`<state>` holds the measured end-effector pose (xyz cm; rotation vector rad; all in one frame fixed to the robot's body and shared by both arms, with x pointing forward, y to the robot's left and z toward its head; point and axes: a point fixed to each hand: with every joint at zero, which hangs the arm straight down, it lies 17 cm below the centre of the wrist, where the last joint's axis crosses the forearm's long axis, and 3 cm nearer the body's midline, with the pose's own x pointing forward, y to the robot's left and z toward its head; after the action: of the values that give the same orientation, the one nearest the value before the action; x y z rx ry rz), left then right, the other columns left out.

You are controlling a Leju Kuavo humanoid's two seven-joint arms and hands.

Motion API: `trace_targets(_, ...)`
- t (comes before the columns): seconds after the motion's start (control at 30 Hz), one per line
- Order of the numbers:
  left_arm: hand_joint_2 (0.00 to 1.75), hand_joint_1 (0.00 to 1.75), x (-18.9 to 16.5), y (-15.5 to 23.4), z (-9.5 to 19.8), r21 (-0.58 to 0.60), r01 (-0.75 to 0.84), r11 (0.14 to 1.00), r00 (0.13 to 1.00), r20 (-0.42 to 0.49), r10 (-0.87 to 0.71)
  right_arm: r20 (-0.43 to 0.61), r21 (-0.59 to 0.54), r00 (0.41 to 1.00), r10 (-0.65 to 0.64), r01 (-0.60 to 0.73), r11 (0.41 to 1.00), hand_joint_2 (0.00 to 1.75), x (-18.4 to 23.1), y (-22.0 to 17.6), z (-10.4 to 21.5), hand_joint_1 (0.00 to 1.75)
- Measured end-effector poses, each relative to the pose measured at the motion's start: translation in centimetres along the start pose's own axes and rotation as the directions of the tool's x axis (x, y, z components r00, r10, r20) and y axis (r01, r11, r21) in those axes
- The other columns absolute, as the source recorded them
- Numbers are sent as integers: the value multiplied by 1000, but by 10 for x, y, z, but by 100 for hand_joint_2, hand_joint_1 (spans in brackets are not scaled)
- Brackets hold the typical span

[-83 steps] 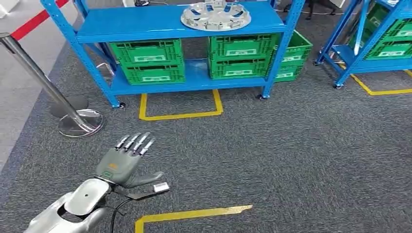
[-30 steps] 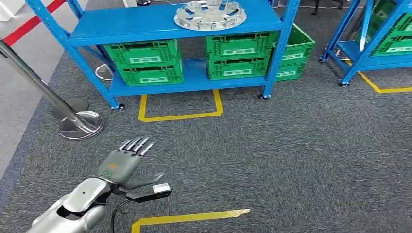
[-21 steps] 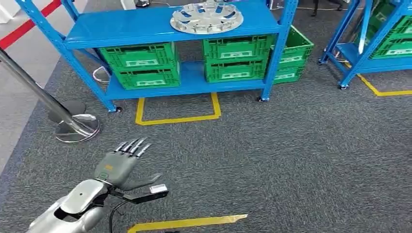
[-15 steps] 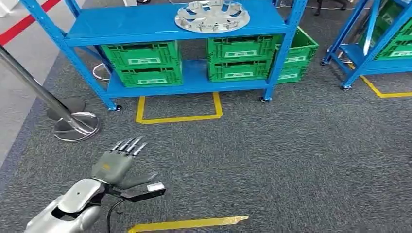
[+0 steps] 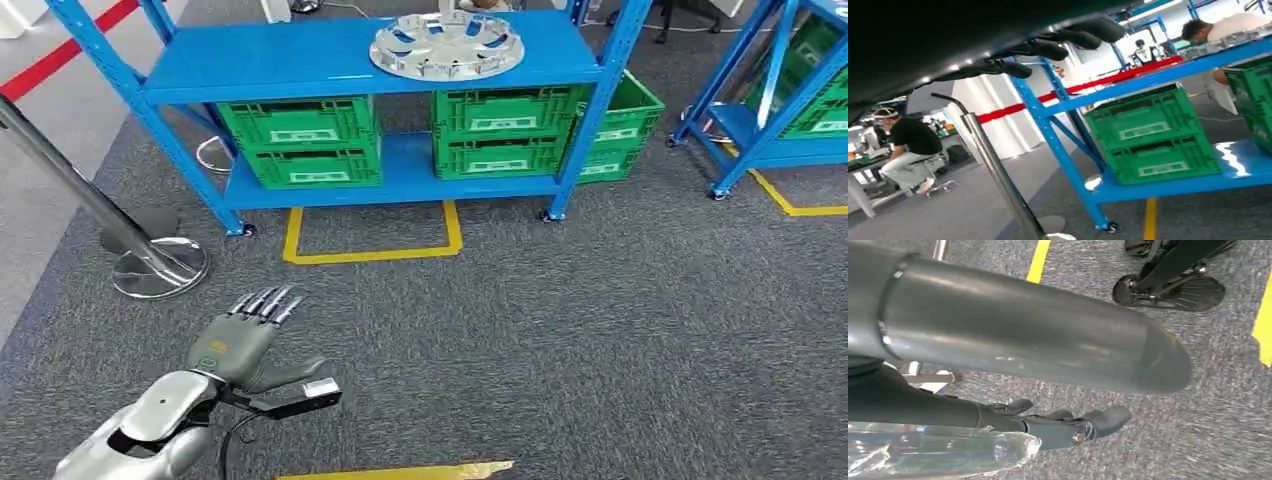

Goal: Take the parts from the cabinet and place them on the table.

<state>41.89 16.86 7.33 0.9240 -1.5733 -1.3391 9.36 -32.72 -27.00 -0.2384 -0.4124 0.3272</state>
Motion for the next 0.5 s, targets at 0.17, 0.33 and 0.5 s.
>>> trace_targets(0.17, 0, 0, -2, 2, -1, 4, 2, 1000, 1000, -5, -2, 2, -1, 1000, 0, 0, 1000, 0, 1, 0, 0, 0)
trace_targets(0.33, 0, 0, -2, 0, 1, 0, 1, 1000, 1000, -5, -1, 2, -1, 1000, 0, 0, 1000, 0, 1, 0, 0, 0)
trace_targets(0.5, 0, 0, -3, 0, 1, -1, 0, 1000, 1000, -7, 0, 1, -3, 1000, 0, 0, 1000, 0, 1, -1, 0, 0)
